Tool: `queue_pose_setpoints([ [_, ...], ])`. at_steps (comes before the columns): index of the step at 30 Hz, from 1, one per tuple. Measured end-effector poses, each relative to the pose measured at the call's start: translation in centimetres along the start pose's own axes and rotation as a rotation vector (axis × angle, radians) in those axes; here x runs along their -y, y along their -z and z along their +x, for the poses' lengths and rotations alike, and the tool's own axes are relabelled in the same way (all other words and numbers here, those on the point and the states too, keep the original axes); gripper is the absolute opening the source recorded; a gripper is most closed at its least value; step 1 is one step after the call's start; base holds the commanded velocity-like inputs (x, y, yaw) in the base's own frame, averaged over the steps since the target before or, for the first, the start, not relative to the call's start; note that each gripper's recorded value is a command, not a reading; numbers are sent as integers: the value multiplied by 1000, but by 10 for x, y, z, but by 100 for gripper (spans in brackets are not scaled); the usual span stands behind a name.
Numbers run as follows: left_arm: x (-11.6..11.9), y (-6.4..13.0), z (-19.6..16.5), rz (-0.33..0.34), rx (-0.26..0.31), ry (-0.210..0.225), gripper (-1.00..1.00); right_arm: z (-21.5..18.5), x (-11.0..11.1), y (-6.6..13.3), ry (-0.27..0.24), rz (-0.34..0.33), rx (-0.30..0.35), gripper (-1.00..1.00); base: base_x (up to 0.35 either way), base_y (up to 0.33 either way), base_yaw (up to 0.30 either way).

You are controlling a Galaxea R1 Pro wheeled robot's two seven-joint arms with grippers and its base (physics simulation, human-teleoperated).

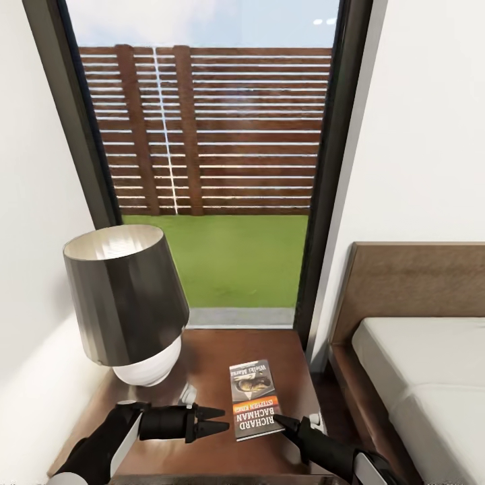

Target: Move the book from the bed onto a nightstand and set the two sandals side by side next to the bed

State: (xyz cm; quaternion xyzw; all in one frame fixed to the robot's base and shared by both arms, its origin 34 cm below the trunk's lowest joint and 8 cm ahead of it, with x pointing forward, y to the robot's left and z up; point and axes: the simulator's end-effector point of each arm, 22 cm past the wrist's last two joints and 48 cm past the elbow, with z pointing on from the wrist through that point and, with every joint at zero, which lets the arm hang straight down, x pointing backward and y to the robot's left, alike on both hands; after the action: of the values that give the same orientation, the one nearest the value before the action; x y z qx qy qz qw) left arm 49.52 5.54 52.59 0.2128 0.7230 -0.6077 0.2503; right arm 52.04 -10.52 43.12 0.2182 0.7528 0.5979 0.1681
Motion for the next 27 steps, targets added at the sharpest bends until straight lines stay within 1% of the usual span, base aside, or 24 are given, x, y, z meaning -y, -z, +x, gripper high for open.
queue_pose_setpoints([
  [3, -4, -1, 5, 0, 0, 0, 100, 1, 7, -1, 0, 0, 0, -100, 0, 0, 0],
  [17, -4, -1, 6, 0, 0, 0, 100, 1, 6, -1, -1, -1, 1, -100, 0, 0, 0],
  [23, -12, -2, 17, 0, 0, 0, 100, 4, 20, -2, 0, 0, 0, -100, 0, 0, 0],
  [27, -12, -2, 17, 0, 0, 0, 100, 4, 20, -2, -1, -1, 0, -100, 0, 0, 0],
])
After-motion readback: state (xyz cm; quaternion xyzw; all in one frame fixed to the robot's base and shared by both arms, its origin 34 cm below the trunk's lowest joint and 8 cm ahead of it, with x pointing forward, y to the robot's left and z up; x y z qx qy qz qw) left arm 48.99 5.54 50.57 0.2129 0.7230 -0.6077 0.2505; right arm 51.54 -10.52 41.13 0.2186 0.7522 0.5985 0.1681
